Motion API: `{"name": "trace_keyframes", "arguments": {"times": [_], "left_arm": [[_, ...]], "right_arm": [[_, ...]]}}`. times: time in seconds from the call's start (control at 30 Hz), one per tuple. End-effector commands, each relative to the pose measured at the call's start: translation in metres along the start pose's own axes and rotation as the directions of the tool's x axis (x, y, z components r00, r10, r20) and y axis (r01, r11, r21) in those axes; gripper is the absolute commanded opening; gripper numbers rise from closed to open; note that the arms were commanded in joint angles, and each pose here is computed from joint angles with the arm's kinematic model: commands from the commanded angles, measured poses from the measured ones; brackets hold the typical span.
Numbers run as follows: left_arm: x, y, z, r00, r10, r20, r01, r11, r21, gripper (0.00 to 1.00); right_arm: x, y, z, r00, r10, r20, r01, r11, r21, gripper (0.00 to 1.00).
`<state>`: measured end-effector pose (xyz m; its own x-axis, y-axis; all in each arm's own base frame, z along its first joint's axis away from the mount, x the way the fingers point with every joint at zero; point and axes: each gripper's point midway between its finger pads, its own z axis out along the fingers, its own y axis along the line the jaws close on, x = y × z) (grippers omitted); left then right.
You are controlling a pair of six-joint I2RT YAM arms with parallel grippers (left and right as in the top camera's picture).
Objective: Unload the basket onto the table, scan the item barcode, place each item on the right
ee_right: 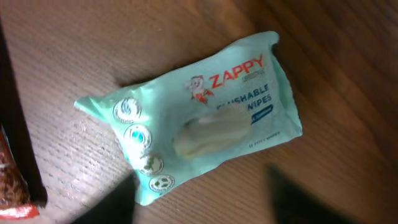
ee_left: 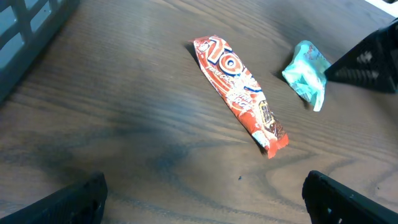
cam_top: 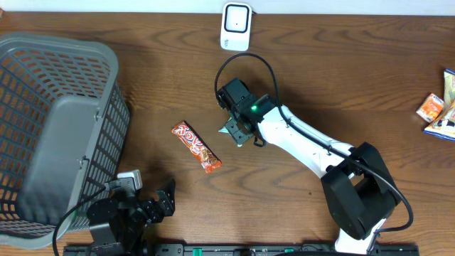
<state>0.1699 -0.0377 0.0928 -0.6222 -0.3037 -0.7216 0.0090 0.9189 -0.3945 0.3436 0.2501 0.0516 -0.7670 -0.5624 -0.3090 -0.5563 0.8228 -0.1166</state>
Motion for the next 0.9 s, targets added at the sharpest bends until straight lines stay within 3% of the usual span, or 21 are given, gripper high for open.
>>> {"name": "trace_keyframes", "arguments": {"times": [0.0,0.27,0.47,0.57,0.7,0.87], "left_arm": [[0.001,0.002,0.0,1.0,-0.004,-0.001,0.004,1.0,-0.007,0.98],[0.001,0.002,0.0,1.0,-0.004,-0.001,0.004,1.0,-0.007,0.98],[0.001,0.002,0.0,1.0,-0.004,-0.001,0.004,1.0,-0.007,0.98],[0.001,0.002,0.0,1.0,-0.004,-0.001,0.004,1.0,-0.007,0.98],[0.001,0.002,0.0,1.0,-0.004,-0.001,0.004,1.0,-0.007,0.98],[0.001,0.002,0.0,1.0,-0.004,-0.001,0.004,1.0,-0.007,0.98]], "right_arm": [[-0.015,-0.005,-0.011,0.996,0.075,0.053,-0.076,0.997,0.017,0.01],[-0.001,-0.004,0.009,0.997,0.075,0.017,-0.076,0.997,0.02,0.01],[0.023,0.032,0.045,0.995,0.05,-0.082,-0.062,0.986,-0.154,0.01],[0.026,0.033,0.047,0.994,0.048,-0.096,-0.062,0.986,-0.154,0.01],[0.01,0.02,0.031,0.997,0.056,-0.056,-0.061,0.993,-0.099,0.01],[-0.03,0.006,-0.031,0.996,0.07,0.053,-0.067,0.995,-0.07,0.01]]}}
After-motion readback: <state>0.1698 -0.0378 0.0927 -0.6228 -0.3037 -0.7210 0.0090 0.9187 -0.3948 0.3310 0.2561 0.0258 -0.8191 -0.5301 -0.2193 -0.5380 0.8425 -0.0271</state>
